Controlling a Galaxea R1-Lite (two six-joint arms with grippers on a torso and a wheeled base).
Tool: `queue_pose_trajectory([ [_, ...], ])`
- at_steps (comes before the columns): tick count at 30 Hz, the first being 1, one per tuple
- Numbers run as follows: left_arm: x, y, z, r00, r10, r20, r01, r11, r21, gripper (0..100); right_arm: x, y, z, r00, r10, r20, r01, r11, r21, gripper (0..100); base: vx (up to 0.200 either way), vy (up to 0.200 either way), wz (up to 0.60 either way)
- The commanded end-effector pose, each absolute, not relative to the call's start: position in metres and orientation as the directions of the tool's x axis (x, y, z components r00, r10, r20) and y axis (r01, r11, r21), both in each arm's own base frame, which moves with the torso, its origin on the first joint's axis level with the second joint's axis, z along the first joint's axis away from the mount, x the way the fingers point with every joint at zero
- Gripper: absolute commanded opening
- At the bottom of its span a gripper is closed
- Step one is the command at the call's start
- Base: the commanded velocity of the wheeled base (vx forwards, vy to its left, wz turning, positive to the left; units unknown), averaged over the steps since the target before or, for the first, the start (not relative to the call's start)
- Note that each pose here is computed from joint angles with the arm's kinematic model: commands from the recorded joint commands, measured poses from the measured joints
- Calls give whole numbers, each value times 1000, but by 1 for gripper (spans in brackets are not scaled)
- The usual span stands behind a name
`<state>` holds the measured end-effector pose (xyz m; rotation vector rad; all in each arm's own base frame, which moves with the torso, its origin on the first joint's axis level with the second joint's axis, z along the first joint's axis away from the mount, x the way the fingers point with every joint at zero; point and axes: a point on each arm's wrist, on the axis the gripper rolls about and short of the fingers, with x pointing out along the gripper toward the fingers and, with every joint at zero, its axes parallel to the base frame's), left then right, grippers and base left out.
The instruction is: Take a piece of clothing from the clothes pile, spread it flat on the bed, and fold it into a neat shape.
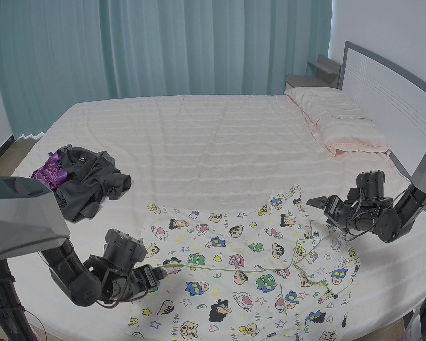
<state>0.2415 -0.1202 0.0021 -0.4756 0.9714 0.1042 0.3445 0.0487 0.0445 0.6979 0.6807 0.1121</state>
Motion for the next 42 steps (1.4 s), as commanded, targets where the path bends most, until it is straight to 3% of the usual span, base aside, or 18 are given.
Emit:
queue_pose_trajectory([
  [1,223,-131,-7,540,-92,-837,-276,920,-279,100,343,49,44,777,316,-545,125,771,624,100,0,0,0],
  [4,227,-129,-15,542,-36,-840,-305,922,-237,100,342,49,44,777,316,-544,124,771,625,100,0,0,0],
  [18,242,-119,-14,584,5,-812,-362,897,-255,100,342,50,45,778,317,-543,122,771,625,100,0,0,0],
  [26,241,-110,-26,556,94,-826,-409,896,-174,100,342,50,44,777,317,-544,123,771,625,100,0,0,0],
  [42,205,-158,-29,555,-7,-832,-178,976,-126,100,343,49,45,779,316,-542,123,770,626,100,0,0,0],
])
